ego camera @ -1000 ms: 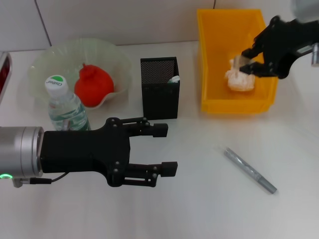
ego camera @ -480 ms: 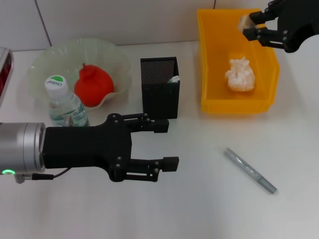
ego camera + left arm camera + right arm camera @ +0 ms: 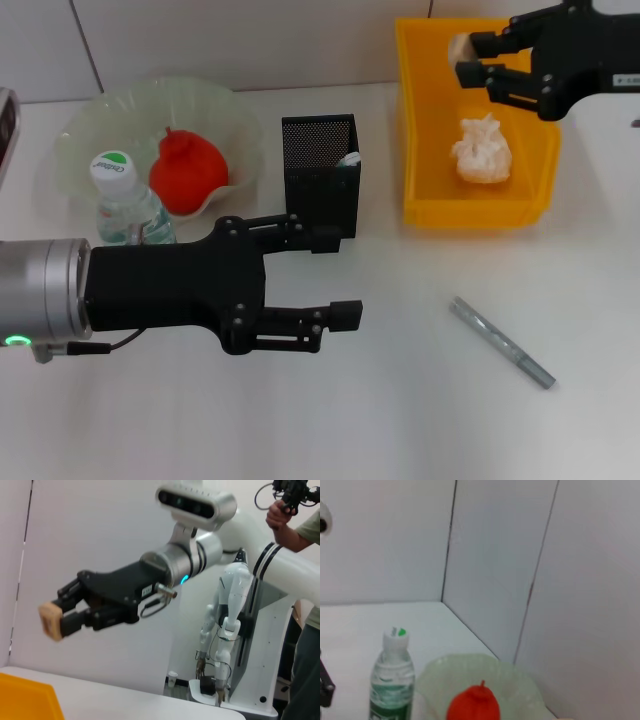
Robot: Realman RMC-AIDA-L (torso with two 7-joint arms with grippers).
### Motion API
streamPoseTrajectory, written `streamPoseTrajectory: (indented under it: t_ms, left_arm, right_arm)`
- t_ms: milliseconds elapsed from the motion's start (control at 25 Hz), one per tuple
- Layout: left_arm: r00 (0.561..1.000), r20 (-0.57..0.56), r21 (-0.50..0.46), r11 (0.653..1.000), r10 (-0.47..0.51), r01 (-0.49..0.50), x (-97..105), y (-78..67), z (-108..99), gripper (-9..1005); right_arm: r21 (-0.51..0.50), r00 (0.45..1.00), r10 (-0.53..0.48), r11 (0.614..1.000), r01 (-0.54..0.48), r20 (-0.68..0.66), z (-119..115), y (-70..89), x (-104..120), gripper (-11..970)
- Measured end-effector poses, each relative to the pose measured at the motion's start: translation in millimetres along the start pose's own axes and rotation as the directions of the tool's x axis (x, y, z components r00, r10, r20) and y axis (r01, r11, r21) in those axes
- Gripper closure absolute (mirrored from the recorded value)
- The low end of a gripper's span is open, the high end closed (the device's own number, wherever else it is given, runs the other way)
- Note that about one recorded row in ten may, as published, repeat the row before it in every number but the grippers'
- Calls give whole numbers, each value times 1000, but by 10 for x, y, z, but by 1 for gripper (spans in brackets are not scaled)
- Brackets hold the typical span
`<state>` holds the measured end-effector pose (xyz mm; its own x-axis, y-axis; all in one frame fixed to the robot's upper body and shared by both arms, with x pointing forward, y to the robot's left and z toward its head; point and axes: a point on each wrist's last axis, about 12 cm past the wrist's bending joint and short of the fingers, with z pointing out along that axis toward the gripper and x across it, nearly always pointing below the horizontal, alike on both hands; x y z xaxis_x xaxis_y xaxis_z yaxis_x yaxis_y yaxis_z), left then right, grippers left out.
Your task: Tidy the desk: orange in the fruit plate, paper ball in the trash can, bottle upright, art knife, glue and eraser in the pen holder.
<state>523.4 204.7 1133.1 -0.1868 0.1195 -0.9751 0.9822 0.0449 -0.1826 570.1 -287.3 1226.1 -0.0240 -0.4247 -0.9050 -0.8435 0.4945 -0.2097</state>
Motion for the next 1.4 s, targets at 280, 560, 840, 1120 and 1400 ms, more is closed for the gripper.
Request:
streamPoseTrajectory:
  t_ms: [280, 560, 840, 1120, 1400]
  left_arm:
    - [1000, 25, -15, 1000, 14, -14, 16, -15, -32, 194]
    - [999, 33, -24, 1000, 20, -19, 36, -12, -42, 194]
    - [999, 30, -44, 999, 24, -23, 59, 8, -48, 194]
    - [999, 30, -53, 998, 29, -27, 71, 12, -55, 194]
    - [999, 31, -57, 998, 25, -23, 89, 17, -55, 194]
  right_arm:
    - [-33, 991, 75, 997, -72, 113, 132, 19, 246, 706]
    - [-42, 975, 159, 987, -155, 155, 298, 8, 483, 706]
    - [-53, 962, 210, 978, -203, 175, 430, -24, 596, 706]
    - [-62, 957, 247, 969, -240, 155, 658, -101, 593, 700]
    - [-69, 955, 270, 962, -263, 121, 848, -119, 583, 687]
